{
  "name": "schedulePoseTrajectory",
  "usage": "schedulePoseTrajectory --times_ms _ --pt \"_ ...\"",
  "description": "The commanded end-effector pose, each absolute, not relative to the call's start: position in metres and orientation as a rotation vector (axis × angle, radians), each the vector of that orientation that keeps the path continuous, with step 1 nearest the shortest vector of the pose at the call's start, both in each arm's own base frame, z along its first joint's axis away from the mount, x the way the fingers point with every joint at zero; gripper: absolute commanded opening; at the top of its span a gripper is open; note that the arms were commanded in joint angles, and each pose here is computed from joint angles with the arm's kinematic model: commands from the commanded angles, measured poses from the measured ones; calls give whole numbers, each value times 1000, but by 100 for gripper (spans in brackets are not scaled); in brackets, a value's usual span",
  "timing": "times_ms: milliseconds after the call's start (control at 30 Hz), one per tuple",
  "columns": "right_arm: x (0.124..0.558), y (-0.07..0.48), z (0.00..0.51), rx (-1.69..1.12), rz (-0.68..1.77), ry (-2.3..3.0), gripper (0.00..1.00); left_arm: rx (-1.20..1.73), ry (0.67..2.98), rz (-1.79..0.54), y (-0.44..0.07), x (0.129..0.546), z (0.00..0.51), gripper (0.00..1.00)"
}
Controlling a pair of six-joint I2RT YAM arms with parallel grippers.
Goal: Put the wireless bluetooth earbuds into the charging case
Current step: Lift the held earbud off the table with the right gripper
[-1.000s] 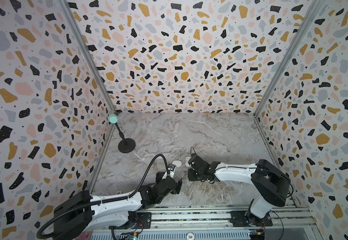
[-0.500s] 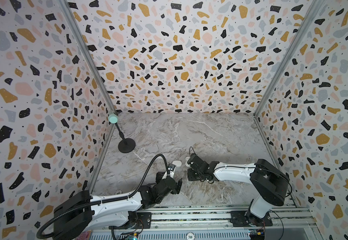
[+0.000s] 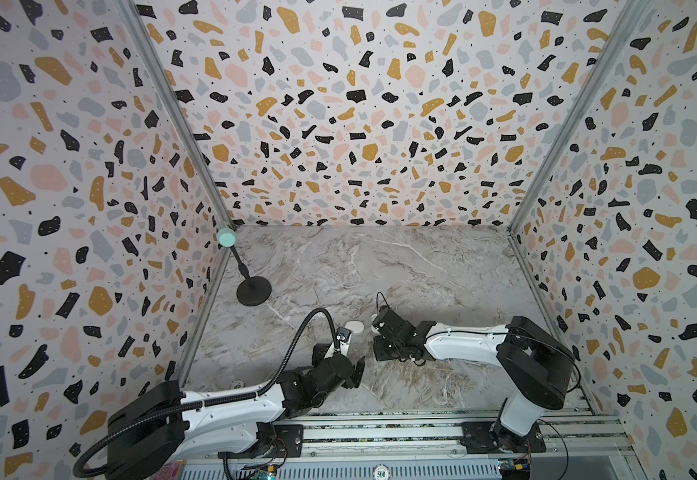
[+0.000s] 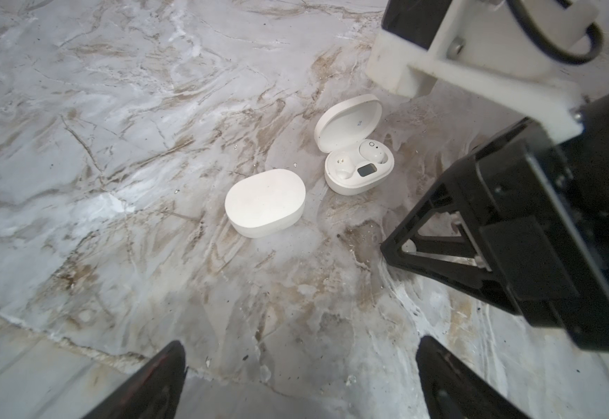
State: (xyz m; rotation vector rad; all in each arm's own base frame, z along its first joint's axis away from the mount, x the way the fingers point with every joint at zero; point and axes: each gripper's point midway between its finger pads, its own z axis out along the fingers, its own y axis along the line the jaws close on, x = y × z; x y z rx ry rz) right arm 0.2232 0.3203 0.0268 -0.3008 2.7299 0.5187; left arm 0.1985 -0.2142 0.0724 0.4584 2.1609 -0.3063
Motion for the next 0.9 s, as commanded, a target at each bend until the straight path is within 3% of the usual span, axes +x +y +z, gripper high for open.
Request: schedulePoseTrajectory --times_ms 0,867 --pt "221 315 21 -319 448 2758 24 426 2125 -344 -221 202 84 100" --pt "224 307 30 -280 402 2721 16 400 2106 -401 -228 203 102 100"
